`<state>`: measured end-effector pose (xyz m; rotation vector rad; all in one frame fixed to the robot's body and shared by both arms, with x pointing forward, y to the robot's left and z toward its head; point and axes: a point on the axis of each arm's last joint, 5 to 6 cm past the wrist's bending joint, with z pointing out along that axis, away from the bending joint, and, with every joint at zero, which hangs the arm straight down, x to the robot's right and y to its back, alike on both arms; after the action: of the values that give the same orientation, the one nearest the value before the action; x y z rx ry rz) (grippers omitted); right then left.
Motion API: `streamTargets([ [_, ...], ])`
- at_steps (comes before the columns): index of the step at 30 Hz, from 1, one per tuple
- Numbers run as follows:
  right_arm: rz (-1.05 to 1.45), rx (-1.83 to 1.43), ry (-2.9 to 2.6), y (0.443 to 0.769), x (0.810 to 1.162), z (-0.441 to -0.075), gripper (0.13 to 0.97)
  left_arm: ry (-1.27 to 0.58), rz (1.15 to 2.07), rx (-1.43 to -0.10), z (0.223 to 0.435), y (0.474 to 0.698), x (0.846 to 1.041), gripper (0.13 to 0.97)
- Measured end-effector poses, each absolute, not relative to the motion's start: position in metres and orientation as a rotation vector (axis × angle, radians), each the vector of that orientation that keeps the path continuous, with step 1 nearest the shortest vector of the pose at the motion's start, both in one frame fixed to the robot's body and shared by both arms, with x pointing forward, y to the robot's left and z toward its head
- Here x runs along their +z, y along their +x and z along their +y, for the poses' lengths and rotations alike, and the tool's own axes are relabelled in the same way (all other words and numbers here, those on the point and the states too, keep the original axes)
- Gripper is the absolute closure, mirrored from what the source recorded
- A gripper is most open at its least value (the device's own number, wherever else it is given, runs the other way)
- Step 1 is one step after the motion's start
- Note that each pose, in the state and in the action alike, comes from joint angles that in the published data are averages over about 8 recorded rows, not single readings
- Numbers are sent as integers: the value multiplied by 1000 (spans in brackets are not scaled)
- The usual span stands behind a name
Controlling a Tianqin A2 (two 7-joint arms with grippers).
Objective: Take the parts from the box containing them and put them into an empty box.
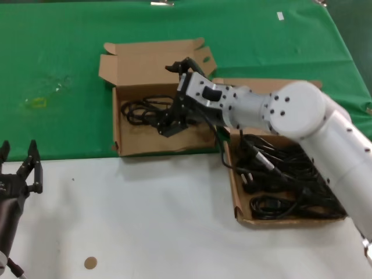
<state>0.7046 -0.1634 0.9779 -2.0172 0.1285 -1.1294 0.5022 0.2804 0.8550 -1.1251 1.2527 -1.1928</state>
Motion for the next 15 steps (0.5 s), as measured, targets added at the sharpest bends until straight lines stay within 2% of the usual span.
streamTargets([
  [2, 159, -1128, -1987, 700, 971, -165, 288, -1125, 1253, -1193, 280, 502, 855, 836],
  [7, 238, -1126, -1911, 688, 956, -171, 202, -1125, 1253, -1193, 280, 502, 855, 732],
  [11, 303, -1127, -1852, 677, 944, -176, 177, -1125, 1253, -1193, 280, 502, 855, 670],
  [15, 371, -1129, -1796, 666, 933, -183, 144, -1125, 1253, -1193, 280, 502, 855, 558],
])
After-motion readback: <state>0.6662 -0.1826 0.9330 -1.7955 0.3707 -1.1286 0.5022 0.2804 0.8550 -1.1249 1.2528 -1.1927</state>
